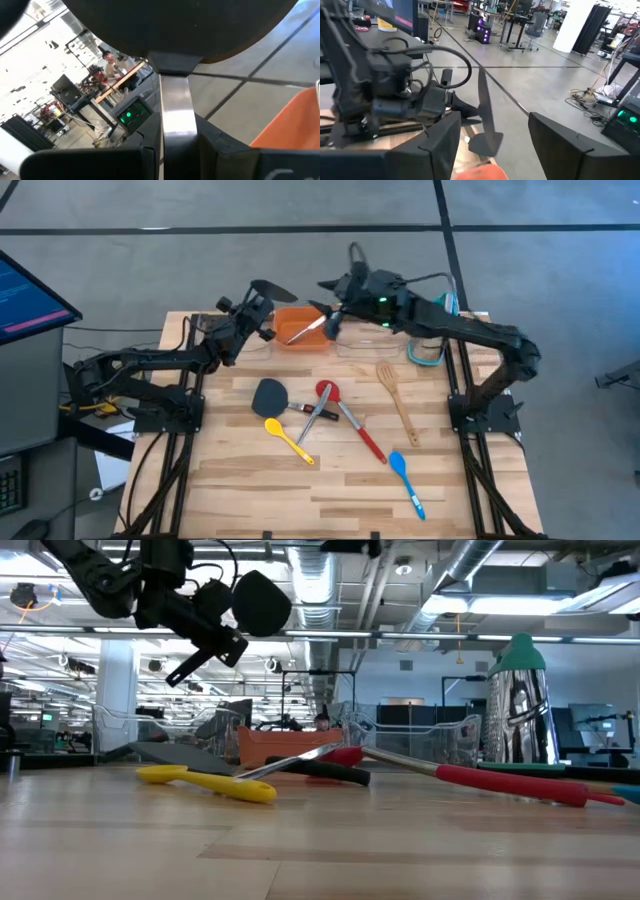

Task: Pick & Place Kitchen Items
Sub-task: Put the black spatula into the left transparent bin, then put the silver table knife into the orange bin

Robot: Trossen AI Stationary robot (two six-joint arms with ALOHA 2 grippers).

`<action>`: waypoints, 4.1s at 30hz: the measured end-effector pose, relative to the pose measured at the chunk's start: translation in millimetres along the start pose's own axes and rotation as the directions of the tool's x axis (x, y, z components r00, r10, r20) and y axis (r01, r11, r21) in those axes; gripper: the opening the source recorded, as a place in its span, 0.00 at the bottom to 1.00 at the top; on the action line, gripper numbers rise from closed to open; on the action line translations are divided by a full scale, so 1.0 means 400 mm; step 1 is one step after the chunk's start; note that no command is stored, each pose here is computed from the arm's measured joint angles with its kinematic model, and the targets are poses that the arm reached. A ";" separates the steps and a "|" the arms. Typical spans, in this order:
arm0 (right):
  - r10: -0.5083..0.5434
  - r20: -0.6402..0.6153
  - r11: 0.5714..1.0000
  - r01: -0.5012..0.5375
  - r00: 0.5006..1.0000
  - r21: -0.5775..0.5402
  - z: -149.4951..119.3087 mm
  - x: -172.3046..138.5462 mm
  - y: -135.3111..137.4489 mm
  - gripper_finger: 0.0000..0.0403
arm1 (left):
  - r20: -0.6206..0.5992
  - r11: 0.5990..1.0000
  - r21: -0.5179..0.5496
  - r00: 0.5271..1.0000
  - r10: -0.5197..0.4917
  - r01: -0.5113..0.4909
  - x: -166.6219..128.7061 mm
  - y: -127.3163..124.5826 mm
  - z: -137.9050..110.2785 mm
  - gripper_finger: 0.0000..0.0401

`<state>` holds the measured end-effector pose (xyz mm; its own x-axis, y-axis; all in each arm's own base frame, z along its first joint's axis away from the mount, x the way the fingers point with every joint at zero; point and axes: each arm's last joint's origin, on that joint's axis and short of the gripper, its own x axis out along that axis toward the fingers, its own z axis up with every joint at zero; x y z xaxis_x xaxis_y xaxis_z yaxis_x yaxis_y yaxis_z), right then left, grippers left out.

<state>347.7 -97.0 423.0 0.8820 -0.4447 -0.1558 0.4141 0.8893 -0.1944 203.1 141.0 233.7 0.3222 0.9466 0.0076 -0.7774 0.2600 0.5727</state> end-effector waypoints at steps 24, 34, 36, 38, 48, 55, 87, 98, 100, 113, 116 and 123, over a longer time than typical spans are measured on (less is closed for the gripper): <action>0.160 -0.260 0.987 -0.158 0.952 0.030 -0.006 -0.160 0.077 0.37 | -0.254 0.963 -0.146 0.932 -0.259 0.228 0.088 0.094 -0.175 0.13; 0.177 -0.340 0.982 -0.187 0.924 0.004 -0.040 -0.130 0.107 0.33 | -0.257 0.902 -0.303 0.885 -0.387 0.307 0.094 0.119 -0.212 0.13; 0.176 -0.331 0.983 -0.185 0.927 0.005 -0.036 -0.132 0.105 0.33 | -0.265 0.890 -0.317 0.871 -0.414 0.326 0.094 0.123 -0.222 0.13; 0.176 -0.331 0.983 -0.183 0.927 0.010 -0.035 -0.134 0.105 0.33 | -0.289 0.891 -0.316 0.861 -0.419 0.327 0.094 0.130 -0.233 0.13; 0.177 -0.333 0.983 -0.184 0.926 0.012 -0.036 -0.133 0.106 0.32 | -0.356 0.897 -0.316 0.837 -0.415 0.310 0.075 0.131 -0.284 0.13; 0.177 -0.334 0.983 -0.184 0.926 0.012 -0.036 -0.133 0.106 0.32 | -0.355 0.895 -0.317 0.836 -0.419 0.314 0.075 0.130 -0.284 0.17; 0.194 -0.385 0.977 -0.212 0.902 -0.002 -0.047 -0.144 0.121 0.30 | 0.344 0.597 -0.319 0.677 -0.651 0.736 -0.003 0.101 -0.070 0.11; 0.193 -0.369 0.978 -0.208 0.909 0.001 -0.044 -0.142 0.120 0.30 | 0.528 0.531 -0.196 0.545 -0.651 0.824 -0.103 0.107 0.022 0.01; 0.193 -0.368 0.978 -0.208 0.909 0.001 -0.044 -0.142 0.120 0.30 | 0.550 0.520 -0.179 0.523 -0.651 0.835 -0.116 0.107 0.032 0.01; 0.192 -0.369 0.978 -0.206 0.909 0.001 -0.044 -0.141 0.120 0.30 | 0.600 0.489 -0.137 0.465 -0.651 0.862 -0.150 0.105 0.055 0.02; 0.192 -0.367 0.978 -0.207 0.910 0.001 -0.043 -0.141 0.120 0.30 | 0.602 0.489 -0.137 0.464 -0.649 0.861 -0.150 0.106 0.056 0.02; 0.192 -0.354 0.979 -0.204 0.915 0.004 -0.040 -0.140 0.119 0.30 | 0.604 0.489 -0.136 0.463 -0.649 0.862 -0.150 0.106 0.056 0.02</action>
<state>314.6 -31.5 406.9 0.8072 -0.2740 -0.5228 0.2261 0.9617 -0.1549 162.9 91.1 275.9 0.9797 0.1552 0.1267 -0.1761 0.9686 0.1756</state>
